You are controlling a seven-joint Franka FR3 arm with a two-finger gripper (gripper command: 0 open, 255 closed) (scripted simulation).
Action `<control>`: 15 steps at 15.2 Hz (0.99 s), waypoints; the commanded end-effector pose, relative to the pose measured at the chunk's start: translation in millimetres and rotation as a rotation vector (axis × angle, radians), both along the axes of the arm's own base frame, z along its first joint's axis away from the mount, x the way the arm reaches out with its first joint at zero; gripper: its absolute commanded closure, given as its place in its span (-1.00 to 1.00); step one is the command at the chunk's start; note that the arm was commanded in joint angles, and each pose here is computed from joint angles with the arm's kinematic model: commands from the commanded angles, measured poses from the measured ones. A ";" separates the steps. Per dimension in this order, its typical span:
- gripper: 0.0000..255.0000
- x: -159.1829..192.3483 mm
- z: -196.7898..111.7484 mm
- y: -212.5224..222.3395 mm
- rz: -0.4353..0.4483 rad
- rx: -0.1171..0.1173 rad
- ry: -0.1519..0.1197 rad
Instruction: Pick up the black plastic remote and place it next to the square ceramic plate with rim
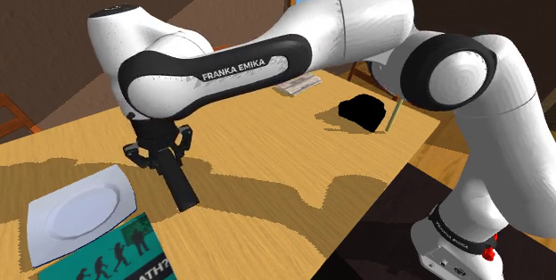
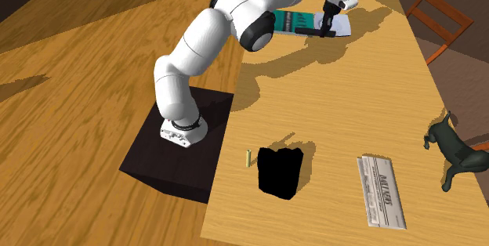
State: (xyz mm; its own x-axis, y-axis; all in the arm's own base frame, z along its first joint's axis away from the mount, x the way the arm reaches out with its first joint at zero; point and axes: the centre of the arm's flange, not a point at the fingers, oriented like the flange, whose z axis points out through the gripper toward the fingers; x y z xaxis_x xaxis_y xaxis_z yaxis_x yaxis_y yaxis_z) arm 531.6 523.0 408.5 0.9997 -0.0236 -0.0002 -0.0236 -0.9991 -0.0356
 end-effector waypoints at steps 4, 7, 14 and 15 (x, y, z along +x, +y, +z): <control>1.00 1.5 -25.9 4.1 -0.001 0.000 -0.001; 1.00 1.5 -41.8 4.1 -0.001 0.000 -0.001; 1.00 1.5 -78.7 4.1 -0.001 0.000 -0.001; 1.00 1.5 -82.8 4.0 -0.001 0.000 -0.001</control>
